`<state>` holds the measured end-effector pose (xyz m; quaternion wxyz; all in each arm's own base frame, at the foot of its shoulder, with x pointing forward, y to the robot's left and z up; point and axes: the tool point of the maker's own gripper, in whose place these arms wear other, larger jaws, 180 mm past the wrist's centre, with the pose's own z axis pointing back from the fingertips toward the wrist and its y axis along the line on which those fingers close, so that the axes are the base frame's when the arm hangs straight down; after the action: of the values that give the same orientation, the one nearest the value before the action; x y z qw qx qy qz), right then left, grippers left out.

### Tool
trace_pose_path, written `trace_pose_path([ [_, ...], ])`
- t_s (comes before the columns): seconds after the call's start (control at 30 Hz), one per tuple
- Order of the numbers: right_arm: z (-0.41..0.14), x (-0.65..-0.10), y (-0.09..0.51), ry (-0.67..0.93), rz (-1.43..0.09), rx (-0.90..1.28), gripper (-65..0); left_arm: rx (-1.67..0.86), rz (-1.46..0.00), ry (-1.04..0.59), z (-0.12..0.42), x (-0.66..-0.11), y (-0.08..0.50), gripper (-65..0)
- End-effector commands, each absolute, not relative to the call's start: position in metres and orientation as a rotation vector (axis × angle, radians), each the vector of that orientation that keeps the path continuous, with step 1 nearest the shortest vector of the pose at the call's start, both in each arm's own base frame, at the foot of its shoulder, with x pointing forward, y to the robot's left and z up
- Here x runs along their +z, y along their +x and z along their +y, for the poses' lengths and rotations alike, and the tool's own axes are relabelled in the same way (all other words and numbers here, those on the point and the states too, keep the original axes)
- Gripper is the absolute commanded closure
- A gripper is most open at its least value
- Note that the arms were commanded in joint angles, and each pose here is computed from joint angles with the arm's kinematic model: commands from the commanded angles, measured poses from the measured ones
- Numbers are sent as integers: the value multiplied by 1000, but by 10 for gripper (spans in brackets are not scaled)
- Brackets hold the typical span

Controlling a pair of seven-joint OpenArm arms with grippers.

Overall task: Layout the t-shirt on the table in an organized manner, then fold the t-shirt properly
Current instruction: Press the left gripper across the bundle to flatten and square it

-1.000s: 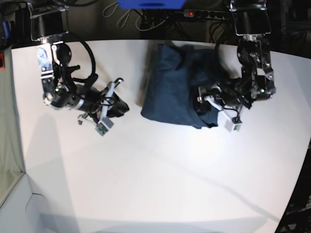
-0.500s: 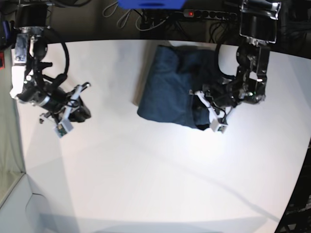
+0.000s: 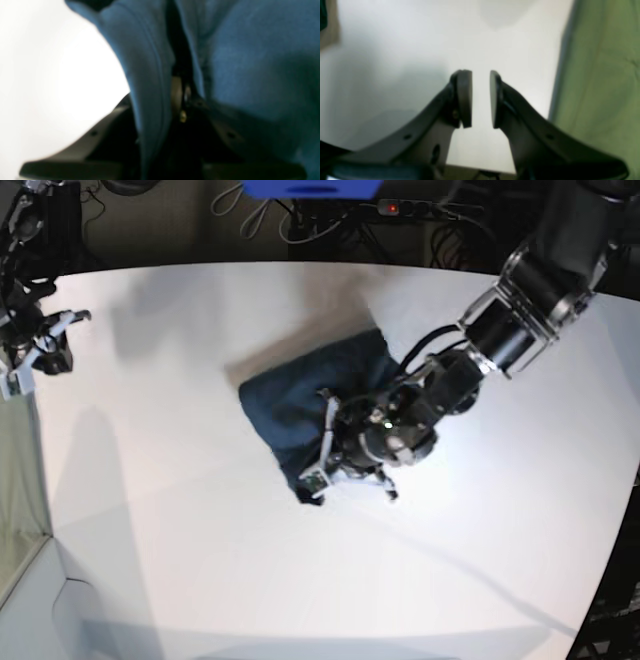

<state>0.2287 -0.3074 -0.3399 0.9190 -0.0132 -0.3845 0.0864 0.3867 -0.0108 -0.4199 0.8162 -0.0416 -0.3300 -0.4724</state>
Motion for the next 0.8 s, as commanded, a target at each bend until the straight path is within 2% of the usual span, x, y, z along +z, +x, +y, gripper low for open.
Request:
trace_pose_path([
  [0.0,-316,-325,231,-52,-833,186,-112,-1071,-738,-92,-30,-413,390,0],
  [0.13,-332,-329,209,-81,-808,124,-112,-1292,-799,-27,-83,-405,393,0],
  [0.23,-340,-327,199,-104,-805,93,-112,-1356,-813,-9,-108,-404,390,0],
  [0.53,-335,-327,191,-107,-797,103,-112,-1487,-865,142,-120,-400,396,-16],
  [0.57,-335,-327,191,-106,-796,104,-112,-1494,-867,153,-120,-399,397,-38],
  [0.63,-334,-327,193,-105,-799,105,-112,-1504,-870,179,-118,-398,400,-123],
  [0.77,-331,-328,193,-96,-804,96,-112,-1518,-890,214,-117,-392,406,-333],
])
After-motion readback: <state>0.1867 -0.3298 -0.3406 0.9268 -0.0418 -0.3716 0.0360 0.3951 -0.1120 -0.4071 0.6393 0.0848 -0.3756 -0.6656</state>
